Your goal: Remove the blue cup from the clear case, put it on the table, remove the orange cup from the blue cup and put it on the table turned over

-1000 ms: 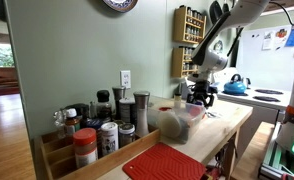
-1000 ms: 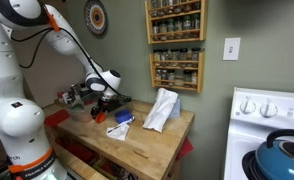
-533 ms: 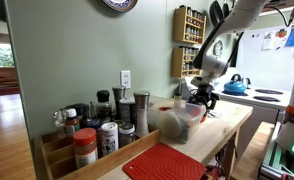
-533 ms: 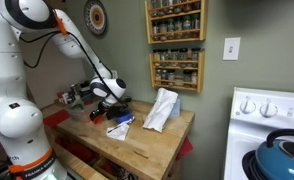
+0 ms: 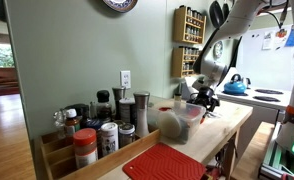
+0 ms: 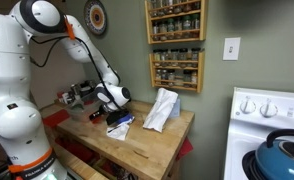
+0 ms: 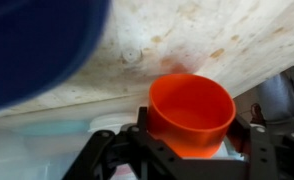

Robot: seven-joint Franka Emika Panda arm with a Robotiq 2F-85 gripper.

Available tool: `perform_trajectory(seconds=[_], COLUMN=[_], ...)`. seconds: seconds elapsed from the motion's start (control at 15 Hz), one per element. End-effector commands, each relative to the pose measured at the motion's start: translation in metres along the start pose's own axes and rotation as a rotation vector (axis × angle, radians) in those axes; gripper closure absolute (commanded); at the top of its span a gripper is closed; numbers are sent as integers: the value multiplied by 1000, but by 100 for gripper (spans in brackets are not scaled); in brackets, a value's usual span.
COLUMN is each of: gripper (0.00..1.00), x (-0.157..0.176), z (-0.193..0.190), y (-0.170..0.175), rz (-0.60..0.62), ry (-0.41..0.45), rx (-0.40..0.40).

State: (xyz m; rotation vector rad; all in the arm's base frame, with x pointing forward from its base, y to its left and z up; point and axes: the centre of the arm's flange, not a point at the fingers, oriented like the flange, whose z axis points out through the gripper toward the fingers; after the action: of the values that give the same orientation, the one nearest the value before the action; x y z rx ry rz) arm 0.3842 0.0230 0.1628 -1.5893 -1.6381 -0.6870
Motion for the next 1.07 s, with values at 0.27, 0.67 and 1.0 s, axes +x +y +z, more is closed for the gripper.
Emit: perform_trajectory(seconds=[0.27,0.67,1.0], gripper=[51,18,13], x=[-27,-29,-32], z=[3,-11,-14], y=[7,9,8], rz=[7,4,4], ry=[91,48,34], rx=[-32,-45,-52])
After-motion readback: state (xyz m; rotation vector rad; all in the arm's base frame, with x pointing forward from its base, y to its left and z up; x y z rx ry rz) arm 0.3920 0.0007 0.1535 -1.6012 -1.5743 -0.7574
